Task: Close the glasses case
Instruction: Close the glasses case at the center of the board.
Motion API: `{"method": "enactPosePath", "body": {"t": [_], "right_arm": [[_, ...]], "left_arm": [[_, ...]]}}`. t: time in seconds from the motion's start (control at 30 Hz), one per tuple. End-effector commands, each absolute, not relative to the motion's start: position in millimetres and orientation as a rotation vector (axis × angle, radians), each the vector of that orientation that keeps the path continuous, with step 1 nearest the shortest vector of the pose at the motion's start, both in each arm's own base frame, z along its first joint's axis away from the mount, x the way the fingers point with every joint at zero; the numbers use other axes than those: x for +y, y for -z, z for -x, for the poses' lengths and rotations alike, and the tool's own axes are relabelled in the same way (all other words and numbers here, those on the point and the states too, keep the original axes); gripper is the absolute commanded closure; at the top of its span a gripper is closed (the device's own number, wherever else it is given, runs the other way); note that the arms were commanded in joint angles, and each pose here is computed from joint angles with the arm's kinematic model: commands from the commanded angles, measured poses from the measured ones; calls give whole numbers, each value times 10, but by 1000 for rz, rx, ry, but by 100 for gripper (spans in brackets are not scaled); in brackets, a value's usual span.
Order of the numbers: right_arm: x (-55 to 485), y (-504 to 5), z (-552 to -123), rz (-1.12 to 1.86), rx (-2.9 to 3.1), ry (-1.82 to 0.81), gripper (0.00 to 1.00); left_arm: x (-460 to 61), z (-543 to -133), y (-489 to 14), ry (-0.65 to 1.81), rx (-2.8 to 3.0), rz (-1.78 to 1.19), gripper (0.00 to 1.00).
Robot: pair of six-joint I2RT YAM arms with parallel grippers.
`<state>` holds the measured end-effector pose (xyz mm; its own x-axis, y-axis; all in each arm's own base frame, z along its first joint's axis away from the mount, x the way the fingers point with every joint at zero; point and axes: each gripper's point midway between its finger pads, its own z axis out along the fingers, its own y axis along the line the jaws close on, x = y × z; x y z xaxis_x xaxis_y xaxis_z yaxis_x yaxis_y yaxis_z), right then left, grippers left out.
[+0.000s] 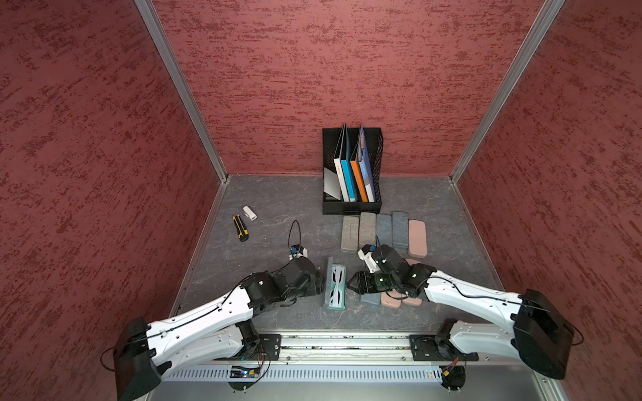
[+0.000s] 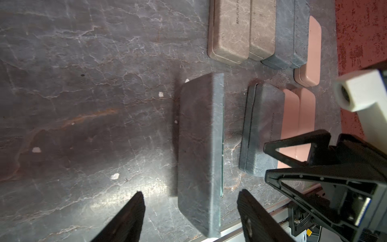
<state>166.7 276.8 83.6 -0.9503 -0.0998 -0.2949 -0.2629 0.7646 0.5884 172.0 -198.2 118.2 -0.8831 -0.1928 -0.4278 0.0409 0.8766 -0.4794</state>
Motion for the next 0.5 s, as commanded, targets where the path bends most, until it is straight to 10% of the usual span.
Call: {"method": "enactPosePath", "body": {"t": [0.0,0.47], "right_arm": [[2787,-808,-1782,139,2695,-831,47],[3087,-468,-1801,8,2740,-721,78]], "left_arm": [[-2127,-1761,-1393,845,2478,-1,29],[-2301,-1862,-1295,1027,2463,-137,49]]}}
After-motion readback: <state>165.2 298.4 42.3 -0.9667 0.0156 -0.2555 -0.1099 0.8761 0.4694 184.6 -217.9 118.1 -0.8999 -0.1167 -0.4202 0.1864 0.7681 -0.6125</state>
